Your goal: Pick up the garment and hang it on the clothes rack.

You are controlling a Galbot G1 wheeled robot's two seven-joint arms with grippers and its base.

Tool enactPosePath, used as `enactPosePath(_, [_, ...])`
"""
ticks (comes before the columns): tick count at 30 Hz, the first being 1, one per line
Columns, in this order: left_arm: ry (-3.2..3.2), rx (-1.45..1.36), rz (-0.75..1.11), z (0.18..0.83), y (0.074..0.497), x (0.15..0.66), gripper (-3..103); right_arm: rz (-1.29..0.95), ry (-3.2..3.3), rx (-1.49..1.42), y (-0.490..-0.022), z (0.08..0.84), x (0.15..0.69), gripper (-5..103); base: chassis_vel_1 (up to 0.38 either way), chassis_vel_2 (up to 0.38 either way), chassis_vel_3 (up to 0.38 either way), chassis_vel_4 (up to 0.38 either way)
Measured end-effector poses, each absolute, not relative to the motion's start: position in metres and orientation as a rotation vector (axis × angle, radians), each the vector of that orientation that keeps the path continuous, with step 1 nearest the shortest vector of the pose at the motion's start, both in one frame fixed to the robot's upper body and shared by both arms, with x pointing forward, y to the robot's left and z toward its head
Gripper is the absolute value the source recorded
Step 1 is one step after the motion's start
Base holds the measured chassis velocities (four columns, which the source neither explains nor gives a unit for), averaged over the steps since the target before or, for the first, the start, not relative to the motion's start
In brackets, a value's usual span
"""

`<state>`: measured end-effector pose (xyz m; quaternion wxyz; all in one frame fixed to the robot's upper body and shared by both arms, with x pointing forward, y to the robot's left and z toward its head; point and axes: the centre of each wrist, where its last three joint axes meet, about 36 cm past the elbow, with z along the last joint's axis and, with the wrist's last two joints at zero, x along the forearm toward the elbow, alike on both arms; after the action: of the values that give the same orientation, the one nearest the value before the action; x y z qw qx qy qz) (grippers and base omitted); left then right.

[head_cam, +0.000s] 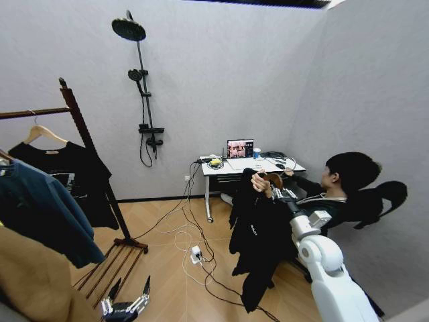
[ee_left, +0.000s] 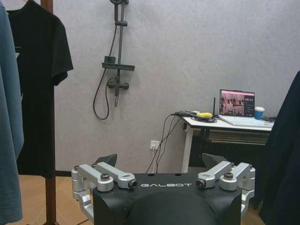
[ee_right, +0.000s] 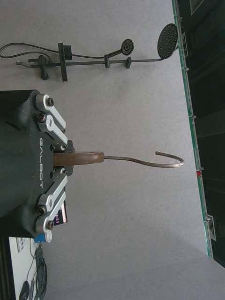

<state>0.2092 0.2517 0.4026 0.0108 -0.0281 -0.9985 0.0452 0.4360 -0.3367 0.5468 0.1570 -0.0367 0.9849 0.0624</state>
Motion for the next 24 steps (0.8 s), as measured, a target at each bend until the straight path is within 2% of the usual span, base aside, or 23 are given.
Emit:
enactPosePath(18, [-3.115, -0.088, 0.141, 0.403, 0.252, 0.209, 100, 0.191, 2.751, -0.108, -0.325, 0.563, 0.392, 10, 0.0, 0.0, 0.0, 0.0])
enactPosePath(24, [-3.115, -0.088, 0.141, 0.403, 0.252, 0.209, 100, 0.175, 2.79, -0.071, -0.328, 0.545, 0.371, 10, 0.0, 0.0, 0.0, 0.0])
